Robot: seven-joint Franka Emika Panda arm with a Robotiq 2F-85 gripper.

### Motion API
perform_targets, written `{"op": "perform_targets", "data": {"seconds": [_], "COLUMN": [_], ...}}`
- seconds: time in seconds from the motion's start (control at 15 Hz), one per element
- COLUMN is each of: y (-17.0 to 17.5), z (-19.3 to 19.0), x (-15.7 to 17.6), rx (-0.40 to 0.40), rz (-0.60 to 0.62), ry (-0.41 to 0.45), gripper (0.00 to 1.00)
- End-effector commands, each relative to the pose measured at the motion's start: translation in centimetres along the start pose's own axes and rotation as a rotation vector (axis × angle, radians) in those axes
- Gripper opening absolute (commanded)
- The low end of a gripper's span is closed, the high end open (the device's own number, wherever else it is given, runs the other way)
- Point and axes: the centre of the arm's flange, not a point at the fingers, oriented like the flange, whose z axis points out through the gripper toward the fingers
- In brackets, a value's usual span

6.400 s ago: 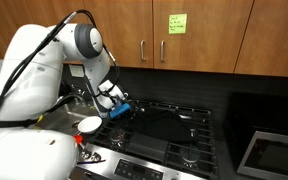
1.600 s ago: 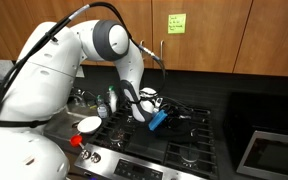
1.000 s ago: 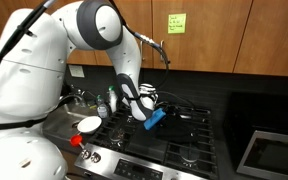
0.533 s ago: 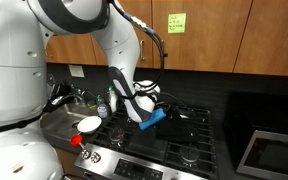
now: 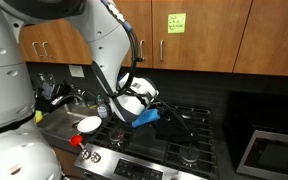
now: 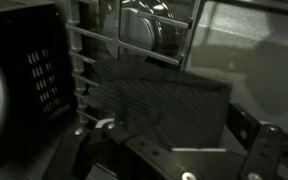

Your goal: Fold the black towel into half diagonally from bottom to top, fold the black towel into half diagonally from left to right

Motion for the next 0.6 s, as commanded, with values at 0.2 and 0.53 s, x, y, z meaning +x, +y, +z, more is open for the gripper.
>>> {"op": "perform_targets", "data": {"seconds": [0.2,0.53], "y": [-1.7,-1.5], "z": [4.9,1.5], "x": [6.5,6.0], "rx": [-0.231,0.037], "rz": [-0.031,-0.093], "ry": [-0.213,-0.241], "gripper": [1.0,1.0]}}
